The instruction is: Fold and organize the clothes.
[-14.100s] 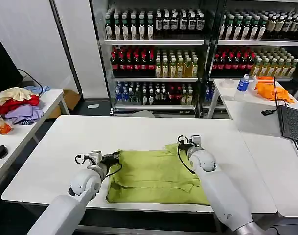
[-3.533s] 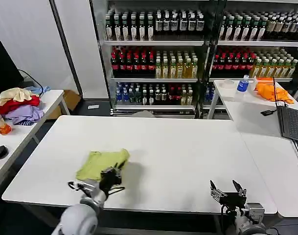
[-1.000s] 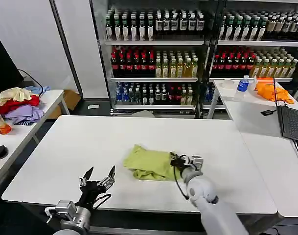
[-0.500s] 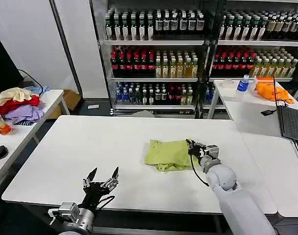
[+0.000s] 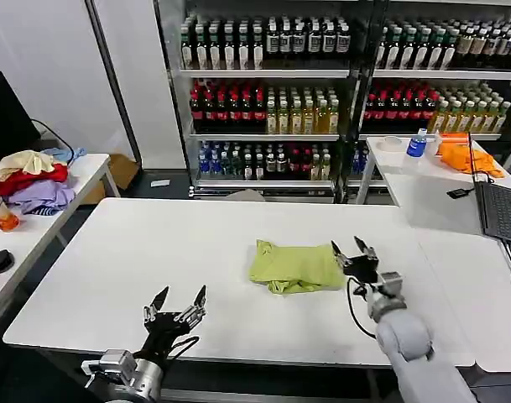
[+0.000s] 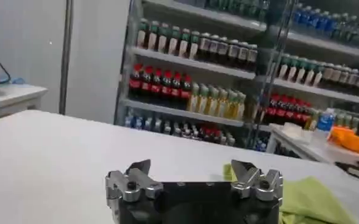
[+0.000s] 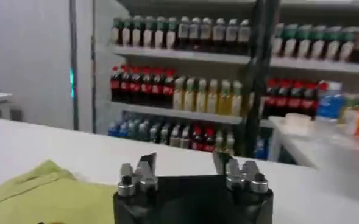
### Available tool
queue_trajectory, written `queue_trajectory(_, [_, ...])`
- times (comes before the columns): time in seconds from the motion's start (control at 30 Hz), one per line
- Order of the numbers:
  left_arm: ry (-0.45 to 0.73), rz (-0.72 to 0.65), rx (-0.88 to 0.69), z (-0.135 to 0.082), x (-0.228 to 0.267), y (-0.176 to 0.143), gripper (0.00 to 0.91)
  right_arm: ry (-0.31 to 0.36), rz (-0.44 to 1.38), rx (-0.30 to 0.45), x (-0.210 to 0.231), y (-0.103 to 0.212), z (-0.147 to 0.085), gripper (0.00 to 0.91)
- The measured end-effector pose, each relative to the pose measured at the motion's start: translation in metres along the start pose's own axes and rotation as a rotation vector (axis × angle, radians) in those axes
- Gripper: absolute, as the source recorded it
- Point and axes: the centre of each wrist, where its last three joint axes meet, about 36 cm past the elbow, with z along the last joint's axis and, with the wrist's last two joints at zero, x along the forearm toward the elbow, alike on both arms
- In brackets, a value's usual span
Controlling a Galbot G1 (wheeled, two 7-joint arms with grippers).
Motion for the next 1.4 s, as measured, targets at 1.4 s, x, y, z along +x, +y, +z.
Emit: queue_trajectory(1.4, [-0.039, 0.063, -0.027, -0.003, -0.009, -0.01, 0.907, -0.066, 0.143, 0.062, 0.169, 0.02, -0.015, 0.907])
